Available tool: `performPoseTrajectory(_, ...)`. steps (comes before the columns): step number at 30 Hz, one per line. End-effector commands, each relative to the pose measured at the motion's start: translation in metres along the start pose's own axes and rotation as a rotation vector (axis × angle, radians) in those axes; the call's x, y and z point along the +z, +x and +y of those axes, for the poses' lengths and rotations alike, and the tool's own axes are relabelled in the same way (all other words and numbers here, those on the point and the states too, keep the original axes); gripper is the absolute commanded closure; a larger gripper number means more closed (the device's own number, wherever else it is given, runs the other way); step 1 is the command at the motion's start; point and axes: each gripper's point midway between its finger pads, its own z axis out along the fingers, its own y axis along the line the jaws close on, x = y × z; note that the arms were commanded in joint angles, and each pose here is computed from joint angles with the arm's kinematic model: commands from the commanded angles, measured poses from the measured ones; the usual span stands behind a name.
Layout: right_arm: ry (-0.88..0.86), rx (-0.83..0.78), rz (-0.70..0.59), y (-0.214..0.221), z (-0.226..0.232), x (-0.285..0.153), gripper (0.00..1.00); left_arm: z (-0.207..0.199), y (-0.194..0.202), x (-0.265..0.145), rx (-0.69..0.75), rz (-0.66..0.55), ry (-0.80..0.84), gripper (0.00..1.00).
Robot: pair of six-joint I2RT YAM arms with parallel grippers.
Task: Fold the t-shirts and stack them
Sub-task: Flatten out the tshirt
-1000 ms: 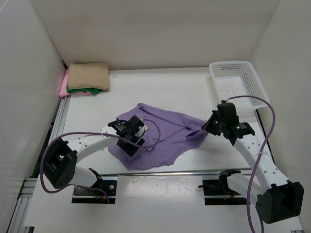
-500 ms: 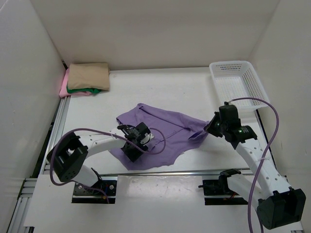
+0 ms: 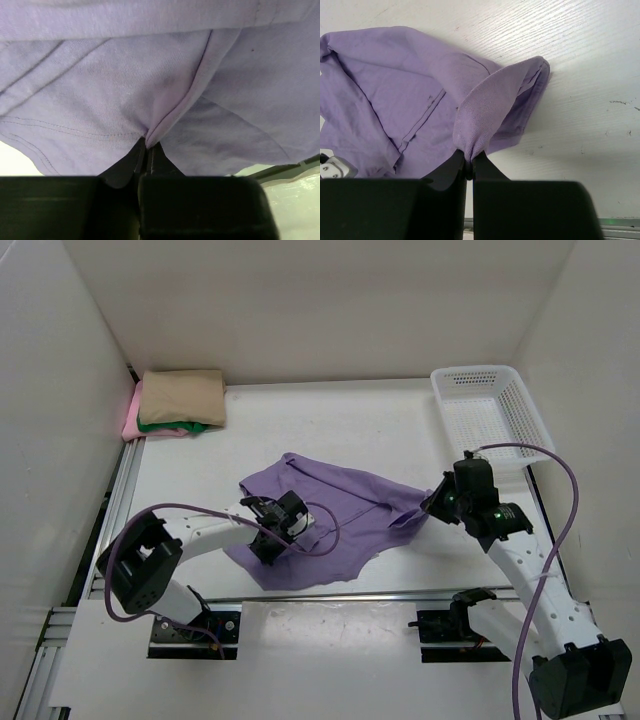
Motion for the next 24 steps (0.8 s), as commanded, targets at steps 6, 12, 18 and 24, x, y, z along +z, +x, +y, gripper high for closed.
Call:
performPoseTrajectory(6, 0.049, -0.004, -0.015, -0.050, 0.004, 0.025, 1.00, 0.086, -0.094, -0.059, -0.243, -0.275, -0.152, 0.90)
performPoseTrajectory(12, -0.227, -0.079, -0.399, -0.311, 0.159, -0.091, 1.00, 0.315, -0.225, -0.261, -0.635, -0.760, -0.441, 0.90)
performPoseTrajectory(18, -0.449, -0.020, -0.764, -0.361, 0.183, -0.202, 1.00, 0.381, -0.175, -0.415, -0.779, -1.157, -0.696, 0.90)
performPoseTrajectory(24, -0.363, 0.016, -0.575, -0.278, 0.131, -0.135, 1.00, 0.352, -0.148, -0.311, -0.767, -0.915, -0.593, 0.90)
